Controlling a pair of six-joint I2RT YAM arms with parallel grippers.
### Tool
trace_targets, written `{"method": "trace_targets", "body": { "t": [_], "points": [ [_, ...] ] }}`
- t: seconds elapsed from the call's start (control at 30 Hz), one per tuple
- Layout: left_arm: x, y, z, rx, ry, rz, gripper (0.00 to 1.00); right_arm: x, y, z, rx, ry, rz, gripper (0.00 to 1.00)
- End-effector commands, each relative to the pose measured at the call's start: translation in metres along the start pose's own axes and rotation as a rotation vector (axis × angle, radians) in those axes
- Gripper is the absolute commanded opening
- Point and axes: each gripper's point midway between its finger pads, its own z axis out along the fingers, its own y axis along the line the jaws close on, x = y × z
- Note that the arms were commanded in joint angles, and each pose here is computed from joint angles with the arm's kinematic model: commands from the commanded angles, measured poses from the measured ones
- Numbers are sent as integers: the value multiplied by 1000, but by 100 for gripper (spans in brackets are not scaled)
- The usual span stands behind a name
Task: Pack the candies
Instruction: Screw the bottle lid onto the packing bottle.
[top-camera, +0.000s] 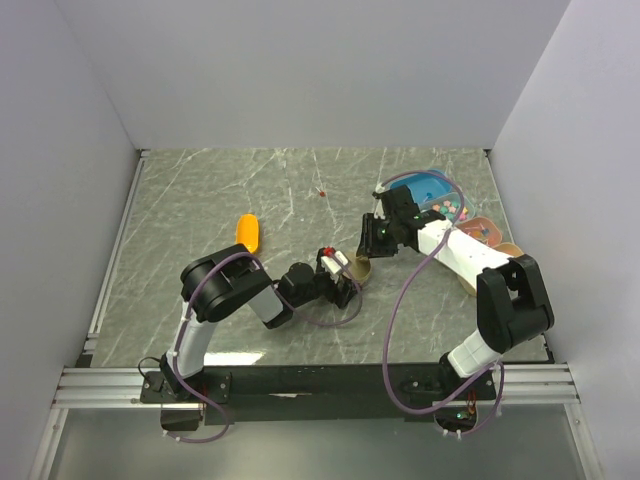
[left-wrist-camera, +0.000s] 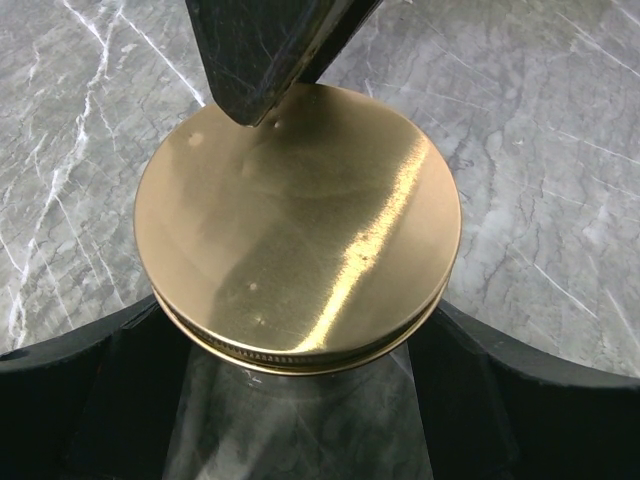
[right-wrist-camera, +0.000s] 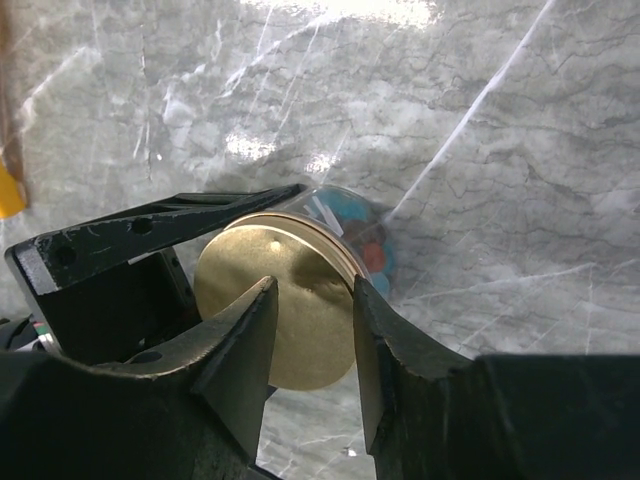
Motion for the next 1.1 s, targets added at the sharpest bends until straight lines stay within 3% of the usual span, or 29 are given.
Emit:
{"method": "trace_targets", "body": {
  "t": [0.0,0.3,0.5,0.6,0.83,1.07],
  "points": [
    [13,0,-2,2,65,-17,81,2,3,-1,18,0,-14,42],
    [17,7,-2,-32,92,-37,80,39,6,-9,42,36,4,33],
    [17,11,-5,-51,95,-44,80,91,32,-30,-51,96,35,31],
    [16,10,-6,-49,95,-46,80,96,34,-38,-64,96,48,31],
    [20,5,-15,-26,110,-53,80,41,7,-54,14,-56,28,32],
    [20,-2,-20,11,118,-58,80,-27,19,-41,-52,-123,-117,39]
  ]
}}
